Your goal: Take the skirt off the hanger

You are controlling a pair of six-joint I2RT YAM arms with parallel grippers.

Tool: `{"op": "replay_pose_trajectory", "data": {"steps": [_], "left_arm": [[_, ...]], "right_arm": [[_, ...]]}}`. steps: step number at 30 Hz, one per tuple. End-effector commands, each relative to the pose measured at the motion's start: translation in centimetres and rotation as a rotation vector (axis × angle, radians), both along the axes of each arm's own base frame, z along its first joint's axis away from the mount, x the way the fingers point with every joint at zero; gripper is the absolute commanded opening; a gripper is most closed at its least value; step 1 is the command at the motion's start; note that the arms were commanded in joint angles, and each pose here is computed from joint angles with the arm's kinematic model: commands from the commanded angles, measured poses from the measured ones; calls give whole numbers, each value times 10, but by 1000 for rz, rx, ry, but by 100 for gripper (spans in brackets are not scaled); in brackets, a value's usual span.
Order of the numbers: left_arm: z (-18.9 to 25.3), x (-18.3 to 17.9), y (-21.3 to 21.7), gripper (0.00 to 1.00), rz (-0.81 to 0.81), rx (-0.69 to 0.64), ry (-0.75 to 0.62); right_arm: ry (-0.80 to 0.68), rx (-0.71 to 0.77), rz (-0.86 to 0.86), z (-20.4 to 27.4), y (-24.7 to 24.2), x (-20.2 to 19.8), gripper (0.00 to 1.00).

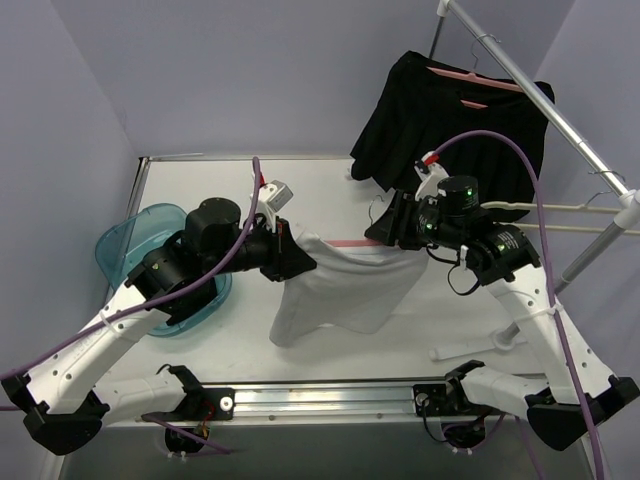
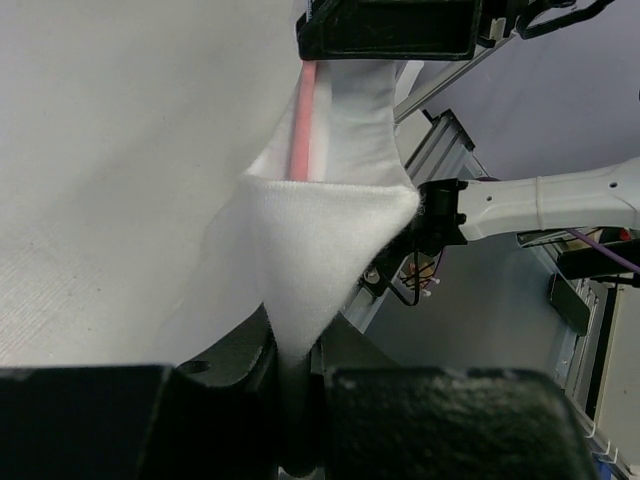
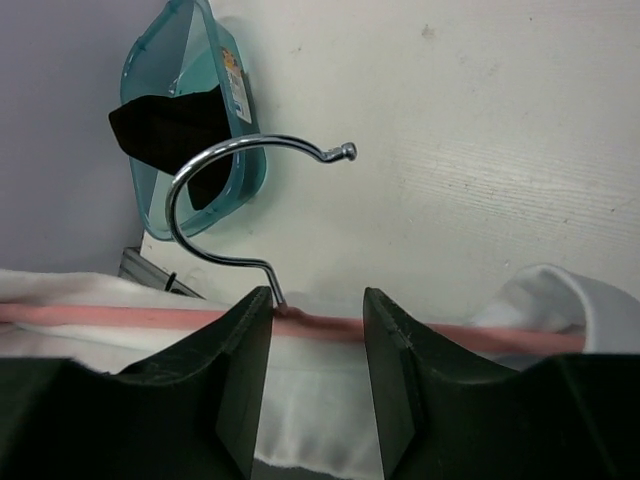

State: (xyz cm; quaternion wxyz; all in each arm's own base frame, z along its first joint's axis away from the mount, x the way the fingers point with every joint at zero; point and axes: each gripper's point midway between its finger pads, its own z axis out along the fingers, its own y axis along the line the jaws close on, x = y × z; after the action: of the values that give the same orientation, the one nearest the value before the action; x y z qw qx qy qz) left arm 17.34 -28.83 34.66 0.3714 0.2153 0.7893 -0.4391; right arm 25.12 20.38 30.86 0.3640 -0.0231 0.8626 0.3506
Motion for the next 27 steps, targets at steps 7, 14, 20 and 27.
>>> {"op": "replay_pose_trajectory", "data": {"steps": [7,14,20,27], "left_arm": [[51,1,-9,2,-13,-144,-77],[56,1,-5,2,4,-146,-97],[62,-7,8,28,18,-138,-101],[28,-24,19,39,5,-113,-29]], "right_arm": [[-47,54,36,4,35,3,31],[-27,0,-28,-4,36,0,0],[-27,32,-162,0,18,-1,0],[-39,183,-188,37,23,-5,0]]}}
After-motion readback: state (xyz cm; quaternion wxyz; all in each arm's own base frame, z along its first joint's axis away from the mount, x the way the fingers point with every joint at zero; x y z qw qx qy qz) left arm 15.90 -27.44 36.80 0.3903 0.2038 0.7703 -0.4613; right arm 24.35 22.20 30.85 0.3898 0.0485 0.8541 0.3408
